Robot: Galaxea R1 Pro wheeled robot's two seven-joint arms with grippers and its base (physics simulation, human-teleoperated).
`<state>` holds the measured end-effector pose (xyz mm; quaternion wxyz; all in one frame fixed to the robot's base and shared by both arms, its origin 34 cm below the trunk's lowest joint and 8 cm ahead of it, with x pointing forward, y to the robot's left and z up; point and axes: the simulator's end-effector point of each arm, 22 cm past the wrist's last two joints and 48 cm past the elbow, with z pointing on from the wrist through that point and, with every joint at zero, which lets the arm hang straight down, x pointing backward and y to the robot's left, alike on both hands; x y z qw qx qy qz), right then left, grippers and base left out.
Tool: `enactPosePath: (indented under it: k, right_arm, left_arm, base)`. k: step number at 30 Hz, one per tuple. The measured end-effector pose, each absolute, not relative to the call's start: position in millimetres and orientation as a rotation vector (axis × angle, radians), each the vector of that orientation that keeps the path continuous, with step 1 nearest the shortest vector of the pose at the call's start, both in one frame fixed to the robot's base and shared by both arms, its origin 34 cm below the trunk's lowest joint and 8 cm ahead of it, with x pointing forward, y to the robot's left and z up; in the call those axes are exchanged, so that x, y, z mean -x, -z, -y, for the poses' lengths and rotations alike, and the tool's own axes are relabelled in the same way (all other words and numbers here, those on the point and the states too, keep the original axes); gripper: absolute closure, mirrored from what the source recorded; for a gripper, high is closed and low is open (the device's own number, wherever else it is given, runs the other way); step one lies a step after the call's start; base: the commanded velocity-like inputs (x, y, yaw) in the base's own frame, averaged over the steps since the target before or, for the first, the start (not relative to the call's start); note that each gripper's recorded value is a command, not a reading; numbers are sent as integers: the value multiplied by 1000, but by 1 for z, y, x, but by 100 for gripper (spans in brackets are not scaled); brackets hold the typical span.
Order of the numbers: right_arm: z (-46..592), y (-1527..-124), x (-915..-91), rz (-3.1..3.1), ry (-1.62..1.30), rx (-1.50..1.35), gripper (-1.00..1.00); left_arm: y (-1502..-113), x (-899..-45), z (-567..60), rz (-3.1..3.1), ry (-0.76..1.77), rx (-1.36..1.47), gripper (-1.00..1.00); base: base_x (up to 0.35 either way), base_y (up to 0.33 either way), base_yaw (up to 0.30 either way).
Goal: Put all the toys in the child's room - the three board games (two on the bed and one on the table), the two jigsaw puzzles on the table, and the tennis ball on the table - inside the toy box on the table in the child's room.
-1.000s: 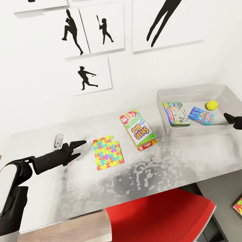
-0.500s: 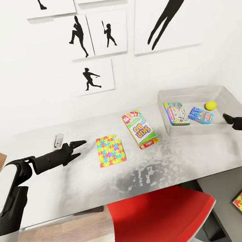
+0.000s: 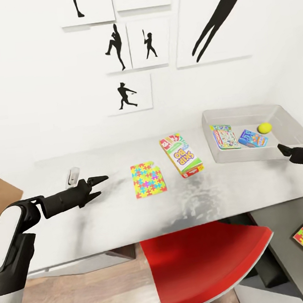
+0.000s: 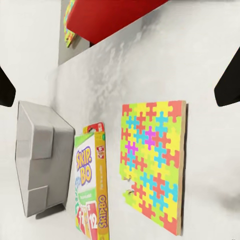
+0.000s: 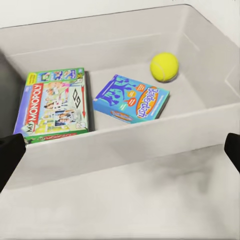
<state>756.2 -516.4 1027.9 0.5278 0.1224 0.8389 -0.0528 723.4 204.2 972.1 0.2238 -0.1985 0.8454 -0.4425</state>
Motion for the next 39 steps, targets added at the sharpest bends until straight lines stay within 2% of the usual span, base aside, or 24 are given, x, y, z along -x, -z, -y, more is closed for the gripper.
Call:
enactPosePath:
  k: [26, 30, 32, 39]
  right_arm:
    - [525, -1055, -750, -1997, 101, -339, -100]
    - [523, -1051, -745, -2043, 80, -360, -100]
    - [533, -1049, -735, -2097, 59, -432, -100]
    - [545, -1048, -721, -2121, 21, -522, -100]
  left_arm:
    - [-991, -723, -146, -2301, 1297, 573, -100]
    - [-995, -716, -117, -2316, 1345, 528, -100]
    - [-1000, -708, -79, -2325, 1406, 489, -100]
    - [-1019, -711, -11, -2338, 1369, 343, -100]
  base:
    - [-3, 3, -8]
    - [0, 0, -74]
    - [0, 0, -68]
    - [0, 0, -132]
